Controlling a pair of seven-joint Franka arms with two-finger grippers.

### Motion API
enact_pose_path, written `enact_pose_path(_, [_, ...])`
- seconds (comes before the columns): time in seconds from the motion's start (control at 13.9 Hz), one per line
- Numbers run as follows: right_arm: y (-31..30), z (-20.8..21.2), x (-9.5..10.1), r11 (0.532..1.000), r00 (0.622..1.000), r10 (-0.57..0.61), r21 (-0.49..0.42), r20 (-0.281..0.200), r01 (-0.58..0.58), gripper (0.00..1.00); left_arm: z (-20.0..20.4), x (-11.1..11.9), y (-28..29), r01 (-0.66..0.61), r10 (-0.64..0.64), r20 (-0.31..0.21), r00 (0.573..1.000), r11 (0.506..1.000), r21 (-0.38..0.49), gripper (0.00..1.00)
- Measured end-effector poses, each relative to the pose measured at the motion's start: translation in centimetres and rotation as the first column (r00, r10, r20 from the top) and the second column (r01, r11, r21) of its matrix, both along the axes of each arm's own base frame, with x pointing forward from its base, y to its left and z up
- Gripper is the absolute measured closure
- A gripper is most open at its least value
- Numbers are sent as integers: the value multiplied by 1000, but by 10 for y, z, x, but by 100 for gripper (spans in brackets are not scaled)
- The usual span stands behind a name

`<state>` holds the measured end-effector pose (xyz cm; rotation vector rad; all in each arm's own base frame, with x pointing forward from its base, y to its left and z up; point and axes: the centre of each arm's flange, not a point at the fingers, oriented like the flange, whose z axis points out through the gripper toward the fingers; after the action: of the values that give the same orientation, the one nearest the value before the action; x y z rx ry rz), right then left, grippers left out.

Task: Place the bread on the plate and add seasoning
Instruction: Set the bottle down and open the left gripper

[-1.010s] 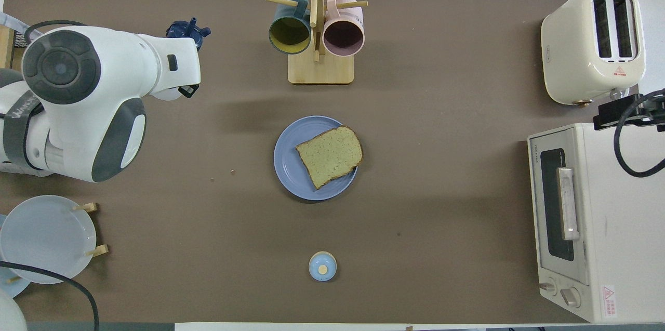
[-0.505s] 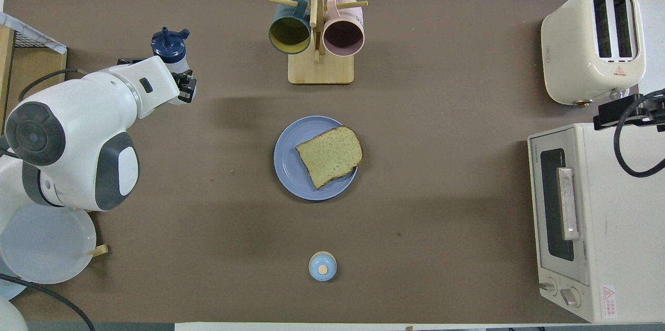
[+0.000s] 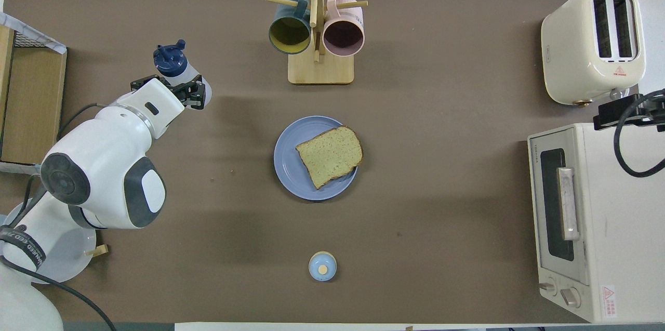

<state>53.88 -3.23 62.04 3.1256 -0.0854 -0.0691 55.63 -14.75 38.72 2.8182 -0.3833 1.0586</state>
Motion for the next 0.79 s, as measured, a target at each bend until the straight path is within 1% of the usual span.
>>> enact_pose_path(0.07, [0,0,0,1000,1000,0,0,0,0,0,-4,1,-1,-14,14,12,1000,1000,-11,56])
enact_pose_path(0.22, [0,0,0,1000,1000,0,0,0,0,0,-15,1,-7,-39,40,56,998,999,-29,56])
enact_pose_path(0.43, [0,0,0,1000,1000,0,0,0,0,0,-49,-3,-21,-62,66,118,991,997,-36,56])
enact_pose_path(0.5, [0,0,0,1000,1000,0,0,0,0,0,-62,-6,-25,-63,67,128,990,997,-32,56])
enact_pose_path(0.58, [0,0,0,1000,1000,0,0,0,0,0,-72,-8,-28,-63,66,126,990,998,-29,56])
enact_pose_path(0.79, [0,0,0,1000,1000,0,0,0,0,0,-80,-9,-29,-63,66,123,990,998,-25,56])
